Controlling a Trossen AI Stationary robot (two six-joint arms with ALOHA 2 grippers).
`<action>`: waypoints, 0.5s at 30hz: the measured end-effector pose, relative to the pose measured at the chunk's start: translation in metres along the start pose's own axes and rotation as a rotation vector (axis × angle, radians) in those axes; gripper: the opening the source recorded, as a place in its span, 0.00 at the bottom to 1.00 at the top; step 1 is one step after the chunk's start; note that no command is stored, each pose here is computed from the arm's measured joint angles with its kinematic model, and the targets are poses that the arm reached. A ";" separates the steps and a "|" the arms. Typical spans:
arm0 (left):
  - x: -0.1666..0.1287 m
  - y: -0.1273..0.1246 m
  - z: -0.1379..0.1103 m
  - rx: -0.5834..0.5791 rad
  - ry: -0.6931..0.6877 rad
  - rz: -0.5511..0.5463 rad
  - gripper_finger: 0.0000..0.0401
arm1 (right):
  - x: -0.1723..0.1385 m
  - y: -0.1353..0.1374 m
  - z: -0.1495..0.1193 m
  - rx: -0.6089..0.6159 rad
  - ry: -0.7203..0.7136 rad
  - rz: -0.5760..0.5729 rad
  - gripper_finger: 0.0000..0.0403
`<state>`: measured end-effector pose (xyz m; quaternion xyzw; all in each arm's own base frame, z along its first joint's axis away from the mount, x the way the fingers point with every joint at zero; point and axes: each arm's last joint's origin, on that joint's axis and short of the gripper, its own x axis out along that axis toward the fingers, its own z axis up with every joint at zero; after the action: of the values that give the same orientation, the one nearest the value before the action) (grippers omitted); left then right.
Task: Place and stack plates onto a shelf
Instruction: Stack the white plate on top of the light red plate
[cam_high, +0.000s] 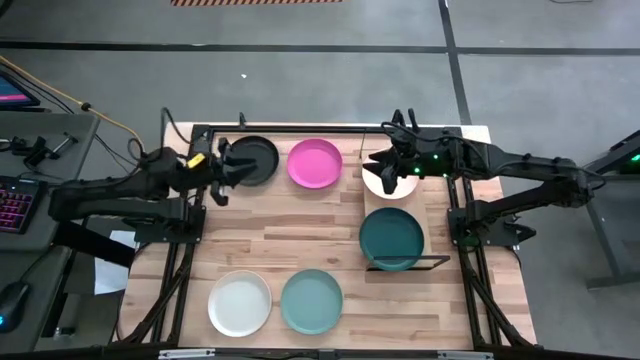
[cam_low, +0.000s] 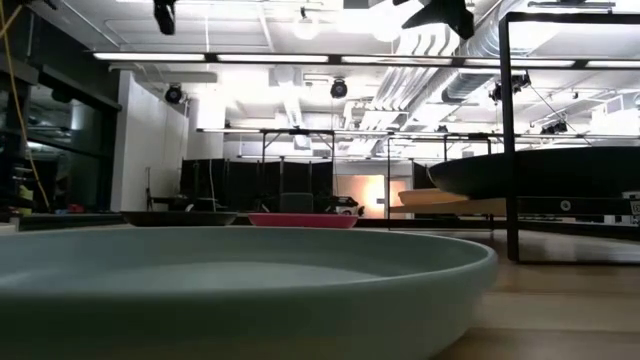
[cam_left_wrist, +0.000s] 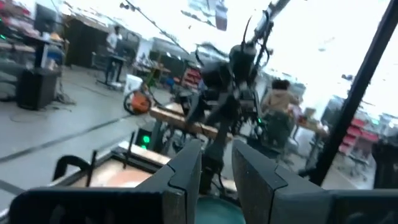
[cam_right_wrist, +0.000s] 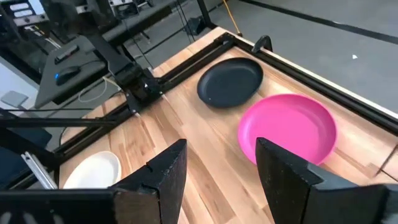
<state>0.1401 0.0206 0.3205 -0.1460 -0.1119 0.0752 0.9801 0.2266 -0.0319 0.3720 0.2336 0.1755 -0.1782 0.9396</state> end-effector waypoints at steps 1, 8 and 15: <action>-0.002 0.000 0.002 0.000 -0.014 0.007 0.20 | 0.000 0.000 0.000 0.000 -0.003 0.002 0.43; -0.006 -0.001 0.004 -0.002 -0.029 0.010 0.20 | 0.000 0.003 0.006 0.007 -0.059 0.032 0.43; -0.004 0.000 0.002 -0.001 -0.018 0.013 0.20 | -0.001 0.005 0.010 0.021 -0.101 0.059 0.43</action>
<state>0.1360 0.0205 0.3220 -0.1464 -0.1197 0.0830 0.9784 0.2307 -0.0323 0.3823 0.2394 0.1189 -0.1641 0.9495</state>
